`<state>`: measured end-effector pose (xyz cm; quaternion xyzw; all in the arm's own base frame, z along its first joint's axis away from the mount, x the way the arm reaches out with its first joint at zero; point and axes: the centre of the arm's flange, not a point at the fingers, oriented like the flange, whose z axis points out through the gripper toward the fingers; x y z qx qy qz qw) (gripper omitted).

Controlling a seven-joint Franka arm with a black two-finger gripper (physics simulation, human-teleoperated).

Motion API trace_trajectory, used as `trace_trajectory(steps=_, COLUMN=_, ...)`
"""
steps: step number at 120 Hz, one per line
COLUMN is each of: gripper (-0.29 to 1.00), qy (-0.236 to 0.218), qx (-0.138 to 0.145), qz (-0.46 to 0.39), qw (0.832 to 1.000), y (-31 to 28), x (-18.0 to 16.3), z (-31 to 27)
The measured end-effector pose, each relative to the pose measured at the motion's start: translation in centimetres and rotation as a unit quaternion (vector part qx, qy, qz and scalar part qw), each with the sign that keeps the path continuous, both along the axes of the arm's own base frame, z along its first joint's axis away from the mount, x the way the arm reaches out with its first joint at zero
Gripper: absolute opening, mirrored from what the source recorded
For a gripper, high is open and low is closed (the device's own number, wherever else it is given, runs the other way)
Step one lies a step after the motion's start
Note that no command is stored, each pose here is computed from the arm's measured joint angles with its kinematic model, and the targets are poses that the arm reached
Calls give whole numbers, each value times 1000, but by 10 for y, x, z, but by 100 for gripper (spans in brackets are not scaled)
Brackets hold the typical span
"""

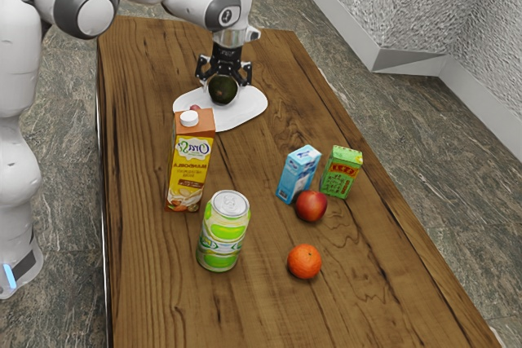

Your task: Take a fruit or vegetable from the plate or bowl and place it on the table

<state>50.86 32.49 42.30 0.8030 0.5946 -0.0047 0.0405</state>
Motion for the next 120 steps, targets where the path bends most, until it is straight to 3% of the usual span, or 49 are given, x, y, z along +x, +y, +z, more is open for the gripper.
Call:
trace_trajectory(steps=6, gripper=69, qy=0, qx=-1, qz=1, qw=1000, y=1, x=0, z=-1)
trace_trajectory(steps=38, gripper=27, qy=-3, qx=4, qz=1, qw=1000, y=-1, x=2, z=3)
trace_trajectory(steps=61, gripper=27, qy=-65, qx=39, qz=-9, qw=997, y=-22, x=-12, z=91)
trace_trajectory(steps=72, gripper=37, qy=-88, qx=52, qz=-11, qw=995, y=-32, x=-31, z=126)
trace_trajectory(steps=100, gripper=30, qy=-63, qx=70, qz=93, qw=991, y=73, x=-118, z=123)
trace_trajectory(steps=120, gripper=23, qy=-49, qx=74, qz=99, qw=991, y=93, x=-130, z=116)
